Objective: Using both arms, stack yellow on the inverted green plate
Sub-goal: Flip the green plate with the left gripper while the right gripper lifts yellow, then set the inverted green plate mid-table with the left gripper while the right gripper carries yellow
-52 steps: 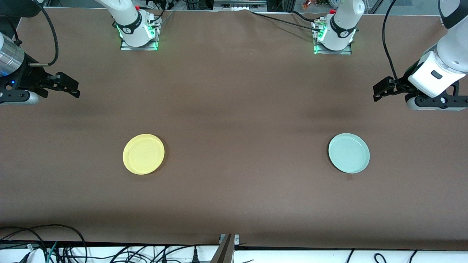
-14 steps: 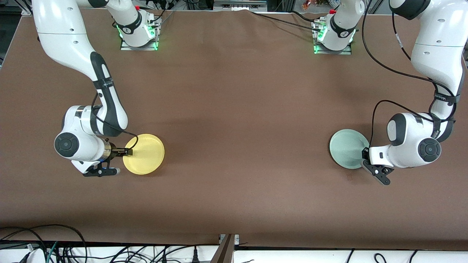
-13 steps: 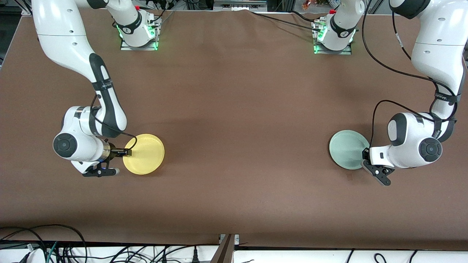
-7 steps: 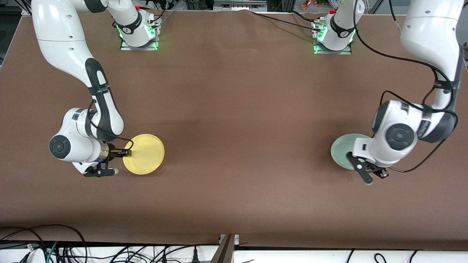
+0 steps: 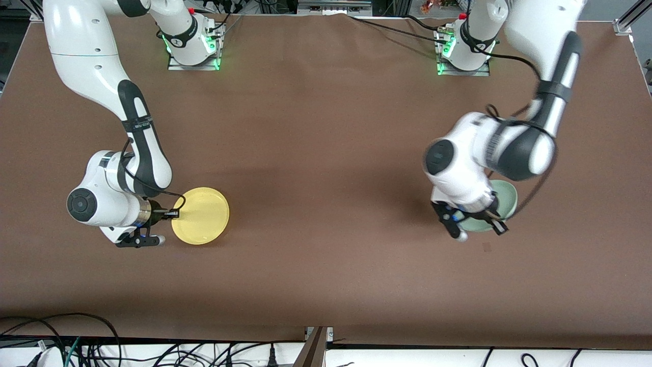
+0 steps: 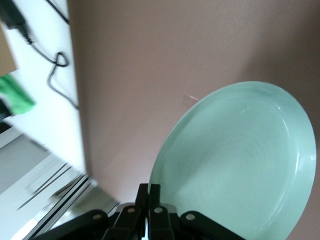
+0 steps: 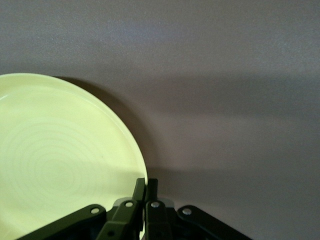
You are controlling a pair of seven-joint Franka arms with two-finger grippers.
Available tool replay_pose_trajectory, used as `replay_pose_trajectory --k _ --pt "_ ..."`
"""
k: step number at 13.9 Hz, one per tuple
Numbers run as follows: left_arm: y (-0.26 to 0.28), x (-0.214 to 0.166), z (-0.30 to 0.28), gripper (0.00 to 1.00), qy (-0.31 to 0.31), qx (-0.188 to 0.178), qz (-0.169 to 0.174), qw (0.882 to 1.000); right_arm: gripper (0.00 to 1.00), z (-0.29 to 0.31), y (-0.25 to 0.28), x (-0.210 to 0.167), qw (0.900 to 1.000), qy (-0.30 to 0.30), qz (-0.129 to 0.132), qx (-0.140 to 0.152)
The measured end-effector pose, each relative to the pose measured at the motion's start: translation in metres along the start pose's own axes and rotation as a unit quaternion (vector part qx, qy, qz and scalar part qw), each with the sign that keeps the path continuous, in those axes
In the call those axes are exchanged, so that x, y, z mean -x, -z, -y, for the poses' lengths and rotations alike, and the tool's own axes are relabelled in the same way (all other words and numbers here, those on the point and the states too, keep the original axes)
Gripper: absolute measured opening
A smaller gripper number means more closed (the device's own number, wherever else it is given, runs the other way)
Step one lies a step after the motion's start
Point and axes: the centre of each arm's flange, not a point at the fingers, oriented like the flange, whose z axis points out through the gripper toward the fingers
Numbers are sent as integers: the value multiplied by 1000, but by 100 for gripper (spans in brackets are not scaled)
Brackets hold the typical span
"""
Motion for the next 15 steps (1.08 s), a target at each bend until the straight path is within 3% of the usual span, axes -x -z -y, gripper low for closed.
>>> replay_pose_trajectory --k 3,7,11,15 --pt "64 -44 -76 3 74 -74 41 994 2 4 11 -7 1000 6 -11 0" --pt "99 -95 -183 3 185 -164 45 968 2 18 57 -25 999 19 -27 -7" --pt "118 -114 -248 3 236 -209 32 949 2 25 77 -31 999 15 -36 -25" --pt "144 -127 -279 3 251 -224 11 942 2 25 77 -31 999 15 -37 -26"
